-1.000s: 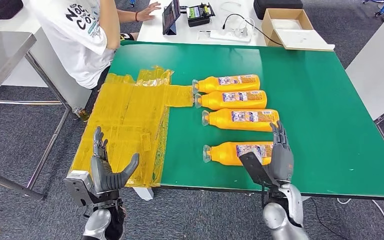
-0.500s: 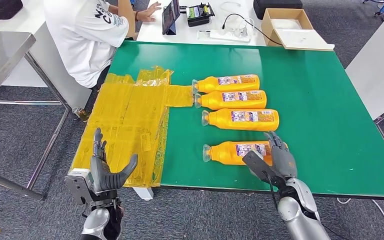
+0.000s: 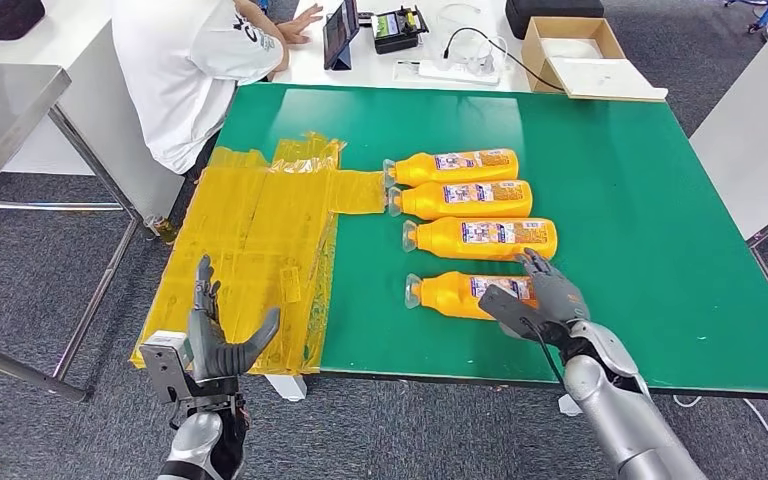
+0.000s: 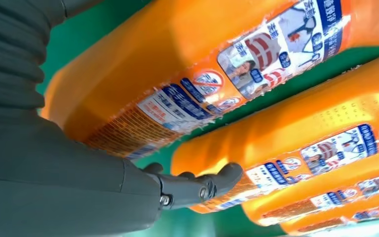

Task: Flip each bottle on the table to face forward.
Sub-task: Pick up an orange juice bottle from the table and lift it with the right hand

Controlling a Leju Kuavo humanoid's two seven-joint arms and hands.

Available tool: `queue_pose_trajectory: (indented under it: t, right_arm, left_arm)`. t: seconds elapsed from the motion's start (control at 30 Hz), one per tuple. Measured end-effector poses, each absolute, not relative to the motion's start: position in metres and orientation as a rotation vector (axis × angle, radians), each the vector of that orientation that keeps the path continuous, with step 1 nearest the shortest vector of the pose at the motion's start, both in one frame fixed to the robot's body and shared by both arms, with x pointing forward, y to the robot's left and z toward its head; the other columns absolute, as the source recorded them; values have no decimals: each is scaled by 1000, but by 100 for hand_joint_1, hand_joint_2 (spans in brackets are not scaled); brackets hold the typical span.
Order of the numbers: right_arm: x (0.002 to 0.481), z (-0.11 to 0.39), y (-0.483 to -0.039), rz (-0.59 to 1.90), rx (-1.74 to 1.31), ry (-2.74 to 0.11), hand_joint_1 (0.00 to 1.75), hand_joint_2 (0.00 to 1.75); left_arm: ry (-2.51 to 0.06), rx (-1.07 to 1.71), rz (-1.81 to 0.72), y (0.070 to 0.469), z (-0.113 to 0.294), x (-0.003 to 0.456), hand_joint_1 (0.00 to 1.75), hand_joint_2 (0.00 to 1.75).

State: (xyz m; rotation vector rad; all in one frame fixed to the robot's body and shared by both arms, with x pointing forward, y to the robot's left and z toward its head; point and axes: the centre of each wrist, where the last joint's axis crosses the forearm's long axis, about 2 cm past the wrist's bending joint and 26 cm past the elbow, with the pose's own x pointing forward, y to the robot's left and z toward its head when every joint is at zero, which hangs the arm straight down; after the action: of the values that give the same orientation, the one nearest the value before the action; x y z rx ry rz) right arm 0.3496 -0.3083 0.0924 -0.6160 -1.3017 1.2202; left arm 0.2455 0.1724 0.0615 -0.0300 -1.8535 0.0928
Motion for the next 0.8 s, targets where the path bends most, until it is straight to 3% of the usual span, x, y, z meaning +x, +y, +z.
queue_pose_trajectory:
  t: [0.8]
  right_arm:
    - [396,115,-323,1457,-433,-1113,0,175]
  left_arm:
    - [-1856,-13,63,175,54,254,0,175]
